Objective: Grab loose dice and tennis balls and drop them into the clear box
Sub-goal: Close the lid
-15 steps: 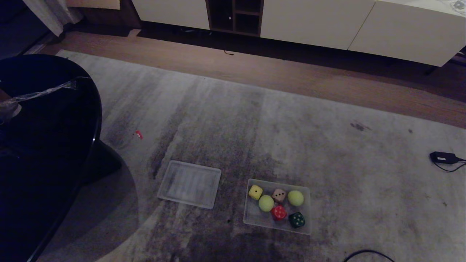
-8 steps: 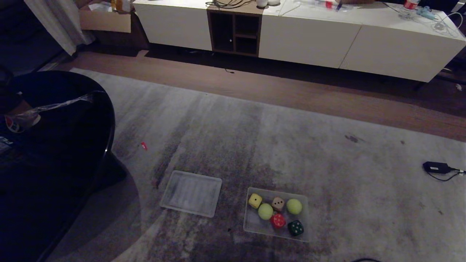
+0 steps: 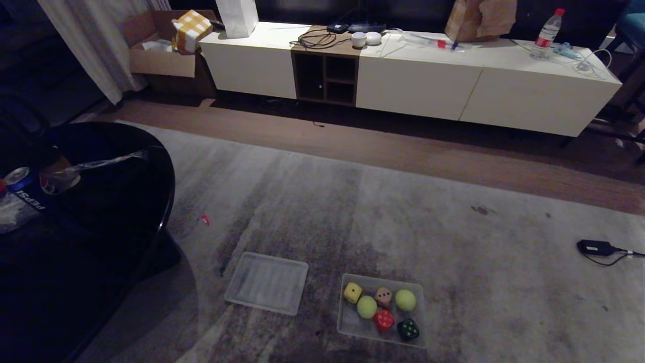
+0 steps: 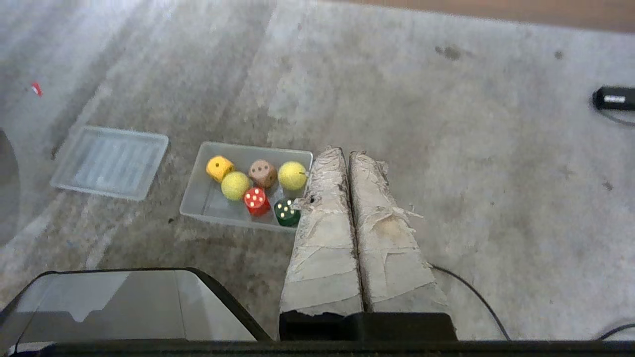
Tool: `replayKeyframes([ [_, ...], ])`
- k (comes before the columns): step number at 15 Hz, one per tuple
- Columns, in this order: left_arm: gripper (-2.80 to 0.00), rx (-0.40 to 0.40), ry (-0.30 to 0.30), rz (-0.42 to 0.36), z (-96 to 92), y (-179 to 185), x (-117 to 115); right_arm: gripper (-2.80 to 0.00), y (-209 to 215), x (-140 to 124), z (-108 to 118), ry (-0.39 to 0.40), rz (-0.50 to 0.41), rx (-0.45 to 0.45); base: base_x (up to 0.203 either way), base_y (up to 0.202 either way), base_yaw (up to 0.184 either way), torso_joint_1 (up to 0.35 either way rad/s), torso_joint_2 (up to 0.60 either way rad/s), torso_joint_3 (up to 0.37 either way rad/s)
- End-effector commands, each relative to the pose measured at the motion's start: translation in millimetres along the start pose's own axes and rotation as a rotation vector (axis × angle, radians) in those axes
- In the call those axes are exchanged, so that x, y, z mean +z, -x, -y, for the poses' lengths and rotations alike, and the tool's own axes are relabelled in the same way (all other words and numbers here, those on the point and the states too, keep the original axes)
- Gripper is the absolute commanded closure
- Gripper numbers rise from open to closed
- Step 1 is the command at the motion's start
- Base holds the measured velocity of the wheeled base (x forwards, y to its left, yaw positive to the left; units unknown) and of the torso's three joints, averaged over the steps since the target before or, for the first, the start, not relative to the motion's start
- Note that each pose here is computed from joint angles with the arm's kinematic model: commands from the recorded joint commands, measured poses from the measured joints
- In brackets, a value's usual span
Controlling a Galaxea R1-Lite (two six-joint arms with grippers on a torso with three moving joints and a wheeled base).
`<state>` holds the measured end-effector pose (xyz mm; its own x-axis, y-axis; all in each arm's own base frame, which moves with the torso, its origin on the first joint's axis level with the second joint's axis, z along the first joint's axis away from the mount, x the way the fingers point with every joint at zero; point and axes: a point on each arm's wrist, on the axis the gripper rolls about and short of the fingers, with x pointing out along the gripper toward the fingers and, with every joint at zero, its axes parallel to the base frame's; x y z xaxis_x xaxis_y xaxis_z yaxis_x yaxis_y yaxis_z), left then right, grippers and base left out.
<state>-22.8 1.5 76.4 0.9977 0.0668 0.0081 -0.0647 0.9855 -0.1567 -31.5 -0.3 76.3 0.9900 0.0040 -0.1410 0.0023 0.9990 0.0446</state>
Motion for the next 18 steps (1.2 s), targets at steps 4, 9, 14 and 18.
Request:
replayKeyframes([
  [4,0.0,0.001,0.001,0.0,0.0,-0.1,0.1,0.0,-0.1,0.0,0.0,0.0,-0.003,0.0,0.0,0.0,0.0,0.002,-0.01,0.198],
  [9,0.0,0.001,0.001,0.0,0.0,-0.1,0.1,0.0,-0.1,0.0,0.0,0.0,-0.003,0.0,0.0,0.0,0.0,0.005,0.0,0.199],
  [14,0.0,0.001,0.001,0.0,0.0,-0.1,0.1,0.0,-0.1,0.0,0.0,0.0,-0.003,0.0,0.0,0.0,0.0,0.005,0.0,0.207],
  [18,0.0,0.001,0.0,0.001,0.0,0.0,0.1,0.0,-0.1,0.0,0.0,0.001,-0.003,0.0,0.0,0.0,0.0,0.0,0.0,0.204],
])
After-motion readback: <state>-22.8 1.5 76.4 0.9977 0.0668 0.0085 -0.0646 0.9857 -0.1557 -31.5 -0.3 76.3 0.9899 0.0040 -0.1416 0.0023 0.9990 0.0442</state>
